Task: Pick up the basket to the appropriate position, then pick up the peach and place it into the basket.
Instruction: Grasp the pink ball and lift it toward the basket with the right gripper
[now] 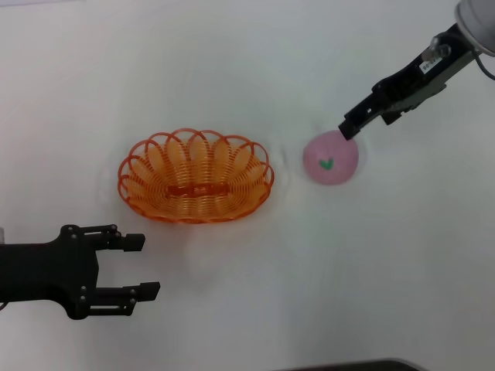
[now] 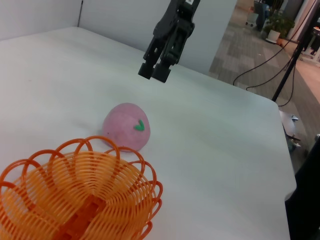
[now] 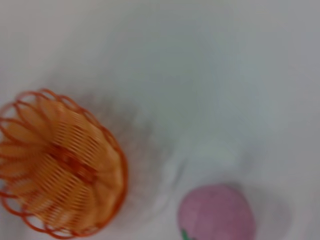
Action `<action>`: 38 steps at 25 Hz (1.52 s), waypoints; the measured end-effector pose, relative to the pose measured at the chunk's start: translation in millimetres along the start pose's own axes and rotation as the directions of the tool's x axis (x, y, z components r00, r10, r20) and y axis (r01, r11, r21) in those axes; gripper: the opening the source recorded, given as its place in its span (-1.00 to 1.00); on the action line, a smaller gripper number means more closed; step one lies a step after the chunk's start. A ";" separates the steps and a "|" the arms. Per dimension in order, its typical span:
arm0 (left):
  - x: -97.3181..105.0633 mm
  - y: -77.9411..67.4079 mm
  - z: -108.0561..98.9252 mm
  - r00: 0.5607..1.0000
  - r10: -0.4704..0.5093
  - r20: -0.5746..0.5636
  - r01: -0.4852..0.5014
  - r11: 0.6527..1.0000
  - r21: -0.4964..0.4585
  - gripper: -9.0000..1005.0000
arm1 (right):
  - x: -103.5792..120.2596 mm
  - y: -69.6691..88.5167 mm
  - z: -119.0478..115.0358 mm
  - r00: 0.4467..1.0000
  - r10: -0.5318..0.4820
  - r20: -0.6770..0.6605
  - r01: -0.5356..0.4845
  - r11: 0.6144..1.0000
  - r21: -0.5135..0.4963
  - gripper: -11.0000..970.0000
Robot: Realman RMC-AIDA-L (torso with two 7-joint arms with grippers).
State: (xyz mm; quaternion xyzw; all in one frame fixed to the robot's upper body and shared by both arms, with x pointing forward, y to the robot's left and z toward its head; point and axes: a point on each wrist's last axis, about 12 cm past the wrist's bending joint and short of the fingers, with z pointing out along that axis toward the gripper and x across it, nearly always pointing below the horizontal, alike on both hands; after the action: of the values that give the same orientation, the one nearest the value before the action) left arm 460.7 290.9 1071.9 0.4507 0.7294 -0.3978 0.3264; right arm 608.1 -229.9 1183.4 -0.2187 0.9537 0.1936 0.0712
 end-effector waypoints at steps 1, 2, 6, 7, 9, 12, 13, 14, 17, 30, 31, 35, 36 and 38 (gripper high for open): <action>0.0 -0.1 0.2 1.000 0.000 0.000 0.000 1.000 0.000 0.52 | -2.6 2.7 1.0 1.000 -0.018 -0.014 0.019 1.000 0.025 0.89; 0.1 -0.1 0.3 1.000 -0.001 0.000 0.001 1.000 0.001 0.52 | -4.7 5.0 1.9 0.999 -0.034 -0.023 0.035 0.999 0.042 0.89; -0.1 -0.2 0.5 1.000 0.000 -0.002 0.000 1.000 0.003 0.52 | -9.7 10.2 6.6 0.996 -0.074 -0.047 0.079 0.992 0.099 0.89; -0.1 -0.2 0.5 1.000 0.000 -0.002 0.000 1.000 0.004 0.52 | -10.3 10.5 8.0 0.996 -0.078 -0.051 0.083 0.990 0.112 0.89; -0.1 -0.2 0.5 1.000 -0.002 -0.003 0.002 1.000 0.004 0.52 | -11.5 11.2 11.0 0.995 -0.081 -0.055 0.088 0.987 0.134 0.89; 0.3 -0.3 0.3 1.000 -0.007 -0.003 0.007 1.000 0.002 0.52 | -13.2 12.5 15.7 0.996 -0.073 -0.047 0.079 0.986 0.149 0.89; 0.8 -0.5 0.3 1.000 -0.008 -0.003 0.008 1.000 0.002 0.52 | -13.6 12.5 16.8 0.996 -0.071 -0.044 0.077 0.986 0.150 0.89; 1.2 -0.7 0.4 1.000 -0.008 -0.003 0.008 1.000 0.001 0.52 | -14.2 12.5 18.5 0.997 -0.068 -0.041 0.074 0.985 0.153 0.89; 2.7 -0.6 0.5 1.000 -0.009 -0.002 0.009 1.000 -0.007 0.52 | -15.9 13.3 24.4 0.997 -0.070 -0.037 0.075 0.984 0.159 0.89; 4.0 0.3 3.9 1.000 -0.020 0.003 0.020 1.000 -0.004 0.52 | -18.4 28.8 42.2 0.991 -0.121 -0.057 0.127 0.985 0.114 0.85; 4.0 0.5 3.8 1.000 -0.020 0.003 0.020 1.000 -0.006 0.52 | -17.7 28.3 44.2 0.991 -0.119 -0.061 0.125 0.986 0.113 0.84; 4.2 1.4 3.9 1.000 -0.019 0.001 0.019 1.000 -0.013 0.52 | -17.2 27.0 52.0 0.991 -0.116 -0.071 0.124 0.985 0.116 0.81; 4.3 1.4 4.0 1.000 -0.019 0.001 0.019 1.000 -0.014 0.52 | -17.6 27.2 53.3 0.990 -0.120 -0.072 0.128 0.985 0.119 0.81; 4.3 1.4 4.0 1.000 -0.020 0.001 0.020 1.000 -0.014 0.52 | -17.7 27.3 56.0 0.990 -0.124 -0.075 0.132 0.983 0.125 0.79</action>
State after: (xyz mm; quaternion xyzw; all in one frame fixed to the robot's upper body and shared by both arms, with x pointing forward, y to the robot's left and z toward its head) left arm 460.8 289.5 1066.1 0.4411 0.7363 -0.3963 0.3260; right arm 614.7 -178.0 1145.2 -0.2808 0.9501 0.1191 0.0657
